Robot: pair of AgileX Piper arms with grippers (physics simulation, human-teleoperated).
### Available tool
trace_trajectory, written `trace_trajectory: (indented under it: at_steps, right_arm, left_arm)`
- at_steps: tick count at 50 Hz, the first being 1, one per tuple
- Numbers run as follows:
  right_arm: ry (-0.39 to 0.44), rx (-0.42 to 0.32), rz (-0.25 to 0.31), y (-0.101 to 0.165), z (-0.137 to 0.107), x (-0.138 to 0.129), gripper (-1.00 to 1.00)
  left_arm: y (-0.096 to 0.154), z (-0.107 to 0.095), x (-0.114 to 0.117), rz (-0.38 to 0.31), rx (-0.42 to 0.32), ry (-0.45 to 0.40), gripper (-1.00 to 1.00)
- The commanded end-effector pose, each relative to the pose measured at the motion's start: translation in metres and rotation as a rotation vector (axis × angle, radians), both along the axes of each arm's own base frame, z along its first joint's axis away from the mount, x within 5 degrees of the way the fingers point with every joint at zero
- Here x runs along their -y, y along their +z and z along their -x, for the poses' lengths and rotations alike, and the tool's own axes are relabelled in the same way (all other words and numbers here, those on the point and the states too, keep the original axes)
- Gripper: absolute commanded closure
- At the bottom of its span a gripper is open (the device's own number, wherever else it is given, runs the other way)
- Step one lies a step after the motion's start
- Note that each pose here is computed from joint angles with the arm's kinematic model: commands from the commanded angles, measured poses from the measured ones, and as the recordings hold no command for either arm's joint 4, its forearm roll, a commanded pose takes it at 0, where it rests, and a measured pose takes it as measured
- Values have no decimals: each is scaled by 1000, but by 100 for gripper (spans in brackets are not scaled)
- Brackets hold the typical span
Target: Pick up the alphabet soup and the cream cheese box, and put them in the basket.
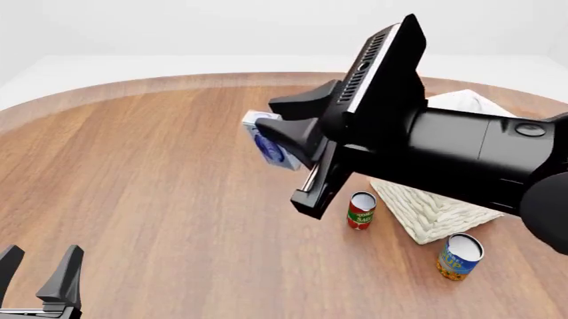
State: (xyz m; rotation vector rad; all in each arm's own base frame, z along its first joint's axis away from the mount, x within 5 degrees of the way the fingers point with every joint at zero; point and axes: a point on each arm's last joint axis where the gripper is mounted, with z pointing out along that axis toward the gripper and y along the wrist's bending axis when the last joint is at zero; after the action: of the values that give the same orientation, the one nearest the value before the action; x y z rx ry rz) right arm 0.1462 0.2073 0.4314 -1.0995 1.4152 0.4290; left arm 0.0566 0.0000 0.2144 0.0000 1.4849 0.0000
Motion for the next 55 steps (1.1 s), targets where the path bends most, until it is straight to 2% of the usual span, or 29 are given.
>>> trace_trajectory:
  at_steps: [1,6,10,13,17,18,20,21,22,23,39,44,49,55]
  right_arm:
    - [10,12,-83,15,14,12,100]
    - [24,10,-80,14,18,13,100]
    - [21,12,-123,21,22,18,100]
    - [13,1,-113,17,18,15,100]
    - [5,-7,-148,21,19,19,100]
    - [6,-3,-138,20,18,18,100]
    - [-7,-17,-176,25,18,21,100]
    - [8,-20,-146,22,19,18,100]
    - [8,-20,-146,22,19,18,100]
    - [12,-29,-113,20,17,12,100]
    - [12,-29,-113,20,17,12,100]
    - [-13,-48,-88,22,15,19,100]
    - [-43,-61,-105,33,14,29,100]
    - [-58,-80,-162,43,19,38,100]
  left_arm:
    - [0,0,0,0,0,0,-100]
    - [0,0,0,0,0,0,-100]
    - [0,0,0,0,0,0,-100]
    - [0,0,0,0,0,0,-100]
    - [0,0,0,0,0,0,-100]
    - [0,0,0,0,0,0,-100]
    - [0,0,0,0,0,0,-100]
    - [0,0,0,0,0,0,-100]
    - [0,0,0,0,0,0,-100]
    - [0,0,0,0,0,0,-100]
    - [0,0,0,0,0,0,-100]
    - [0,0,0,0,0,0,-100]
    - [0,0,0,0,0,0,-100]
    - [0,0,0,0,0,0,-100]
